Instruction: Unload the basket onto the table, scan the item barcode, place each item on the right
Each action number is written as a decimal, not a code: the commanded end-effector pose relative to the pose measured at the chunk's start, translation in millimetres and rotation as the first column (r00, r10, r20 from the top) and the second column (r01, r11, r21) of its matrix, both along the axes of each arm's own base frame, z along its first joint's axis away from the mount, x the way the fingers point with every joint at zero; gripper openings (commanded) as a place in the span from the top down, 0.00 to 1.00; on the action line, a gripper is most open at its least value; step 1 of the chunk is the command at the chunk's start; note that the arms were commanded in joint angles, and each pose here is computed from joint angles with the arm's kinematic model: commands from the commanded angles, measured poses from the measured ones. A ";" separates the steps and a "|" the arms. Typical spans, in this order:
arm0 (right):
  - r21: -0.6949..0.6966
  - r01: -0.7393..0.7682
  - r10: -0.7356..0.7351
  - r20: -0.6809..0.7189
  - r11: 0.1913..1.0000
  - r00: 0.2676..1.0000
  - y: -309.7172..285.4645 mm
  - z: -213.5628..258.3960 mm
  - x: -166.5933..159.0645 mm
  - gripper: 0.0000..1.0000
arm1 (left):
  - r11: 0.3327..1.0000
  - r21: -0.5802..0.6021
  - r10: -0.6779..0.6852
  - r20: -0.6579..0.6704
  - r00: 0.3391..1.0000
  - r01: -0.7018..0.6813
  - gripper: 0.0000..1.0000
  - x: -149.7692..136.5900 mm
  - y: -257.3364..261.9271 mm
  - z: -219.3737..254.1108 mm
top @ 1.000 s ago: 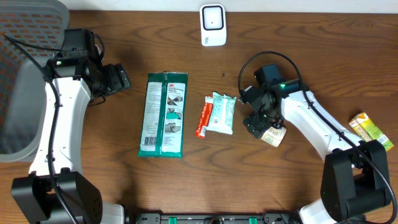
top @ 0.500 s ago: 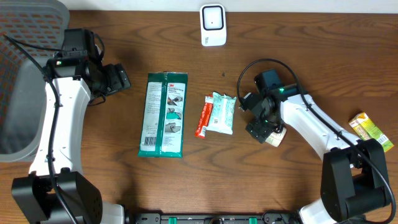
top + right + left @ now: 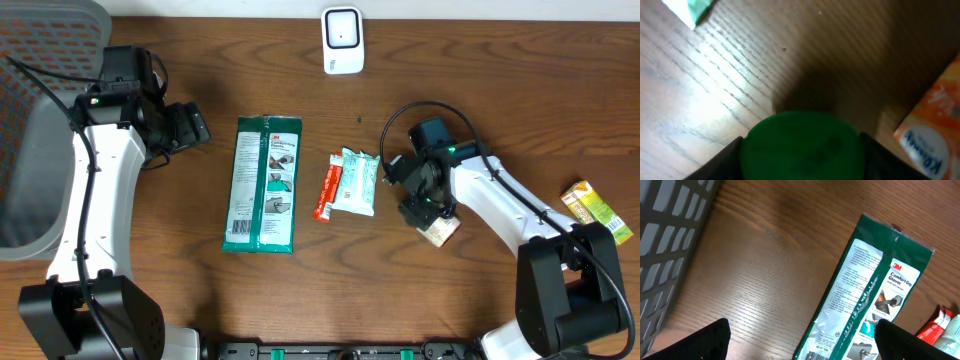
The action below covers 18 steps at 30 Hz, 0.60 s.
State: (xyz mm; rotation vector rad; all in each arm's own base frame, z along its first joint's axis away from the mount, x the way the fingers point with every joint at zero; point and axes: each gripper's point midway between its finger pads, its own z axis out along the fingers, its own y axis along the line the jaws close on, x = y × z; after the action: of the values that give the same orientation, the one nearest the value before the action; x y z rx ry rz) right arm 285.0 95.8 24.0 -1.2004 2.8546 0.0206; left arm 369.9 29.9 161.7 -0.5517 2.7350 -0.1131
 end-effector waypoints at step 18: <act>0.281 0.211 -0.253 0.123 0.936 0.960 51.2 15.6 46.6 0.54 | 1.000 0.000 -0.001 -0.005 1.000 0.001 0.08 -0.1 1.6 -1.0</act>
State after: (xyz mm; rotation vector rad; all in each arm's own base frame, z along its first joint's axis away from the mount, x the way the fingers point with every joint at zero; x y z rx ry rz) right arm 329.4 137.1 34.3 -0.8713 2.7259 0.2074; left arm 369.9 29.9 161.7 -0.5522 2.7349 -0.1132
